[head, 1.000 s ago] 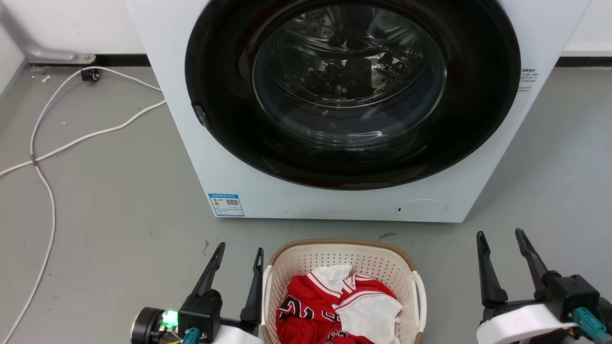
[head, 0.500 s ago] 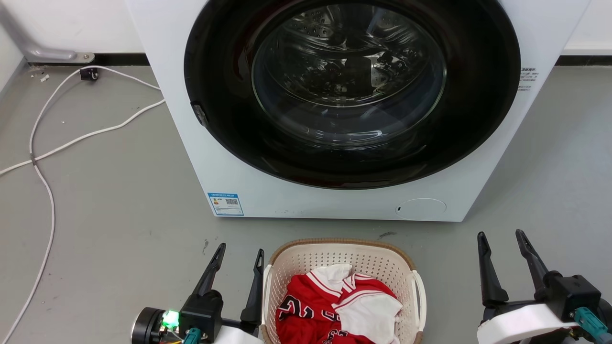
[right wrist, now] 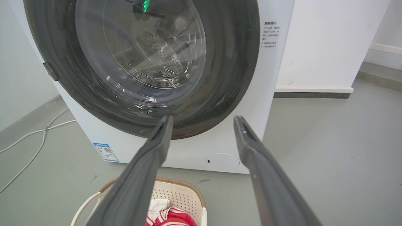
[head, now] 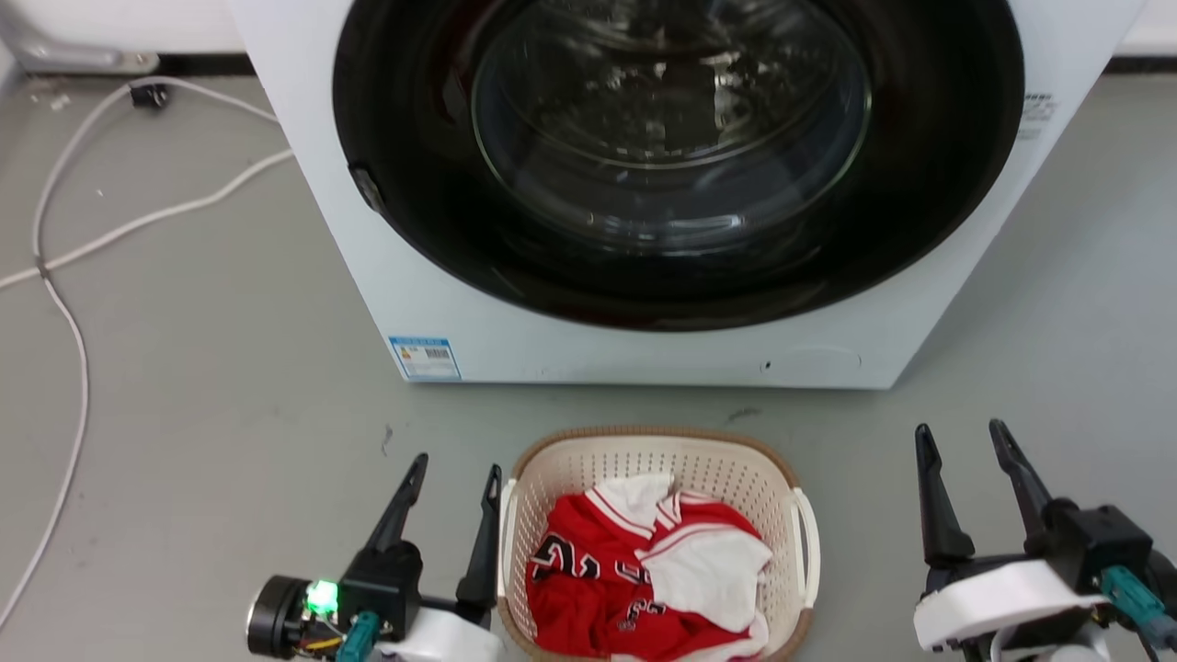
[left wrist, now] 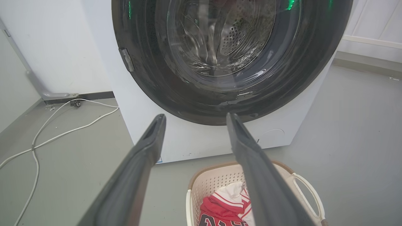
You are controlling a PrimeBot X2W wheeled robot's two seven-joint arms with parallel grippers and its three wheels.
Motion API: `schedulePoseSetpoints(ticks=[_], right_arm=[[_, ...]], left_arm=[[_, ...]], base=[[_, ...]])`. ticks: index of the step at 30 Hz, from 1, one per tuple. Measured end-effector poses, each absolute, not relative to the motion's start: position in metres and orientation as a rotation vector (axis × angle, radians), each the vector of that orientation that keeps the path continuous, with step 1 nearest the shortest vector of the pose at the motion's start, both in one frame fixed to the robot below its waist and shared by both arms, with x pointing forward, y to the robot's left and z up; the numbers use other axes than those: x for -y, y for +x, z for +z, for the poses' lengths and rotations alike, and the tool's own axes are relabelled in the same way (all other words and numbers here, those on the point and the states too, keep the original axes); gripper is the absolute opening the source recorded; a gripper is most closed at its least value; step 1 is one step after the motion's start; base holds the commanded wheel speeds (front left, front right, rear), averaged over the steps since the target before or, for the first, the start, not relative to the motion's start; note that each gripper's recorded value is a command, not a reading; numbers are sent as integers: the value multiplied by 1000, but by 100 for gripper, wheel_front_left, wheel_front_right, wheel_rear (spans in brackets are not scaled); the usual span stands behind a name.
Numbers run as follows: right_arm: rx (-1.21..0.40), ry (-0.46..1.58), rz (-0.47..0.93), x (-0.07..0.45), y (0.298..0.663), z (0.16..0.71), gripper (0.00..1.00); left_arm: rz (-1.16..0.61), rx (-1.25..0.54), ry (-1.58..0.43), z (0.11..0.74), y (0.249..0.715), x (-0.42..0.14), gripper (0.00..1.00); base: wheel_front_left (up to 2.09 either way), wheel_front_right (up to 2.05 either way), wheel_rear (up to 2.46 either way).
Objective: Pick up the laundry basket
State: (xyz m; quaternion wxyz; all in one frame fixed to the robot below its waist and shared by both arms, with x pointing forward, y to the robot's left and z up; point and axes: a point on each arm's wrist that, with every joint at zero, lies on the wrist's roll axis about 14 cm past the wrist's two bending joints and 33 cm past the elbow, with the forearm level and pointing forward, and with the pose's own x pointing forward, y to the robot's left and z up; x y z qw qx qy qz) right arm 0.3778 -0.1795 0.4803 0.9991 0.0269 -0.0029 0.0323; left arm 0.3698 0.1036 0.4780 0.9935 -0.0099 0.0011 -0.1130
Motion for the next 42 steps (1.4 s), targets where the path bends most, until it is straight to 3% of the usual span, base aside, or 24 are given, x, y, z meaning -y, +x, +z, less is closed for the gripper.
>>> schedulePoseSetpoints(ticks=[11,24,42], right_arm=[[-142,37,95,170,420,424,100],[-478,45,79,175,443,298,100],[-910,96,77,165,432,180,100]], left_arm=[[-225,-108,-5,432,424,-113,100],[-306,-401,36,310,466,-120,100],[-430,-825,66,182,450,-110,100]], base=[[0,0,0],[0,0,0],[0,0,0]])
